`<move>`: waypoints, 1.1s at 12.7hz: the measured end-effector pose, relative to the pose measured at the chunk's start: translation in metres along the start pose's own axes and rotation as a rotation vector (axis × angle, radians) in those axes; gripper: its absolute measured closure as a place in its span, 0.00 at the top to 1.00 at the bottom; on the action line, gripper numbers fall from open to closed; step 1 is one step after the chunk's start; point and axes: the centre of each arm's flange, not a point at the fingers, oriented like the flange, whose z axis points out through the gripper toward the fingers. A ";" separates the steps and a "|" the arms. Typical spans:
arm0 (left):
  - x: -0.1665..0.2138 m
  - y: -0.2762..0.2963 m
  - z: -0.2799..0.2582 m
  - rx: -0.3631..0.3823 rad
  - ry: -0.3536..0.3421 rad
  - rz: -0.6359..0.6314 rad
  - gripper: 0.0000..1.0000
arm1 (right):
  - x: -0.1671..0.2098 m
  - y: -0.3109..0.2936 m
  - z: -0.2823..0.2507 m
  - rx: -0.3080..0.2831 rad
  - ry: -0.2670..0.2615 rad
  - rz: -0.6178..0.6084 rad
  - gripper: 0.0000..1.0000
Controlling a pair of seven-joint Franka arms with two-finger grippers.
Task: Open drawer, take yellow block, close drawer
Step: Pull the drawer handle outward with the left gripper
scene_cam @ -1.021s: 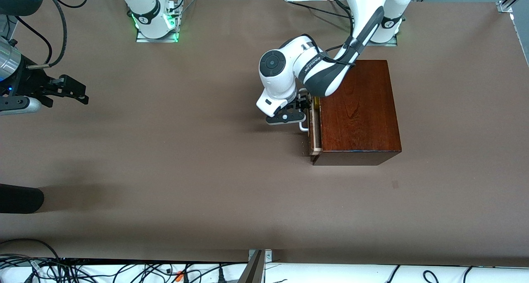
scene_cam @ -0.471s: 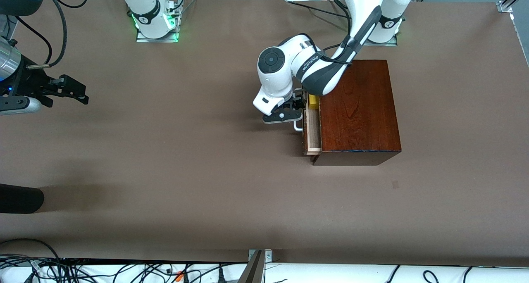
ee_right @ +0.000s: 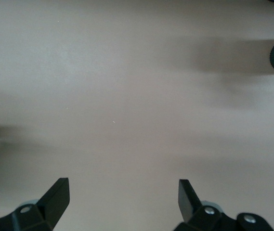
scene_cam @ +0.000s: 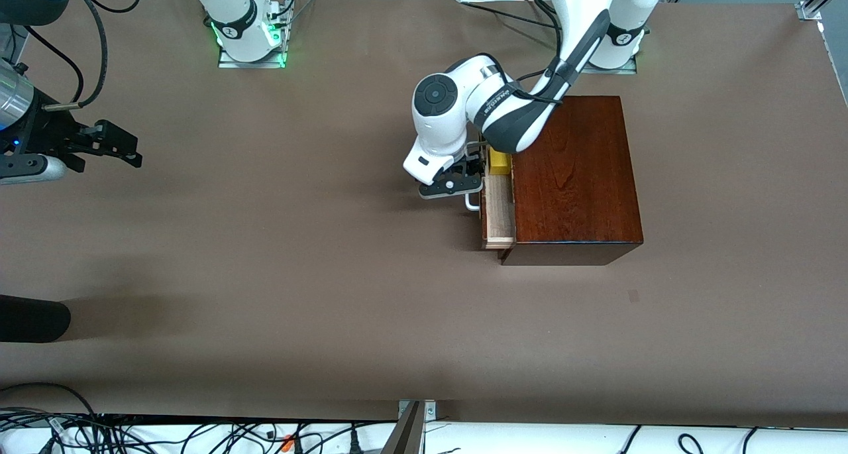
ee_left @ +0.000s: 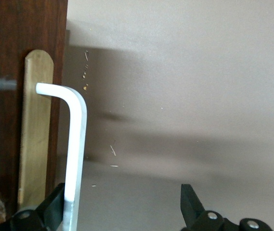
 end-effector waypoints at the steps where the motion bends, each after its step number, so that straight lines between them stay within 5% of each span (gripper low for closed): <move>1: -0.001 0.005 -0.002 -0.021 -0.003 -0.007 1.00 | 0.000 0.000 0.000 0.000 0.000 0.000 1.00; 14: -0.007 0.034 -0.020 -0.079 0.000 -0.019 1.00 | 0.000 0.000 0.000 0.000 0.000 0.000 1.00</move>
